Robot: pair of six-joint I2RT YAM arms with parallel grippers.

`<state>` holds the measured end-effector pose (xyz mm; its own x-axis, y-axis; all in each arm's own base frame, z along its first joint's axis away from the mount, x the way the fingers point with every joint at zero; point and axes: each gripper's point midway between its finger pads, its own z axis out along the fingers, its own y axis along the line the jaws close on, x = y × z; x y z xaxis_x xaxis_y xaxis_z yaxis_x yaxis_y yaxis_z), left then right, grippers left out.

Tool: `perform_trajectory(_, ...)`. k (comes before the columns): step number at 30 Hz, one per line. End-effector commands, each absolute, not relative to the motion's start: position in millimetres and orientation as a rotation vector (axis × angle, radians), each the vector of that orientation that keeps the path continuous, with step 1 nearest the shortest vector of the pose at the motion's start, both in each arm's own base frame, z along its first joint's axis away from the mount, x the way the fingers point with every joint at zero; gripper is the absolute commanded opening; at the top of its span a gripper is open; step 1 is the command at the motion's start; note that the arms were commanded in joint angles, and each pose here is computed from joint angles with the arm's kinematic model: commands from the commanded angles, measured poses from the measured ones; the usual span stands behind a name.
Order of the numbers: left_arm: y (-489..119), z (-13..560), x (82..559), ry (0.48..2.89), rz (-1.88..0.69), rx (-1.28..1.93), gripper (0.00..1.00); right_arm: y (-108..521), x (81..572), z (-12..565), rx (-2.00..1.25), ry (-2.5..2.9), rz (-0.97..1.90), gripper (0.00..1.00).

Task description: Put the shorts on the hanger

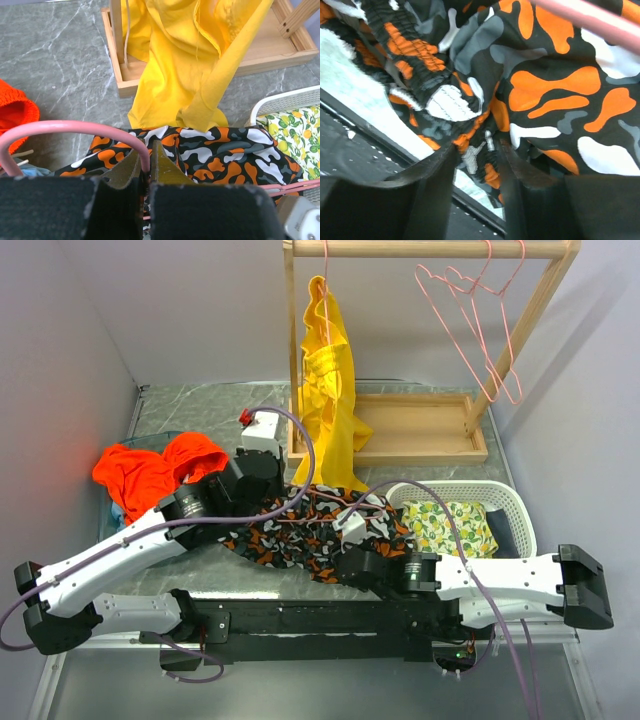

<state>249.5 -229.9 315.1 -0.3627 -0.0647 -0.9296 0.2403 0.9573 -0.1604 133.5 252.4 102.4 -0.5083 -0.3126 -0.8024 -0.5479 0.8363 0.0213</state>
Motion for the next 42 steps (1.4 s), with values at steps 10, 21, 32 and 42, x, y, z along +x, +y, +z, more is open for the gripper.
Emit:
perform_trajectory(10, -214, 350, 247, 1.845, -0.344, 0.085, 0.01, 252, 138, 120, -0.522, 2.131, 0.471, 0.18)
perform_trajectory(21, -212, 351, 247, 1.839, -0.339, 0.086, 0.01, 249, 143, 113, -0.395, 2.157, 0.524, 0.17)
perform_trajectory(32, -197, 365, 240, 1.749, -0.386, 0.072, 0.01, 215, 162, 171, -0.114, 2.094, 0.626, 0.0)
perform_trajectory(42, -185, 377, 241, 1.631, -0.387, 0.062, 0.01, 196, 176, 207, -0.035, 2.105, 0.609, 0.0)
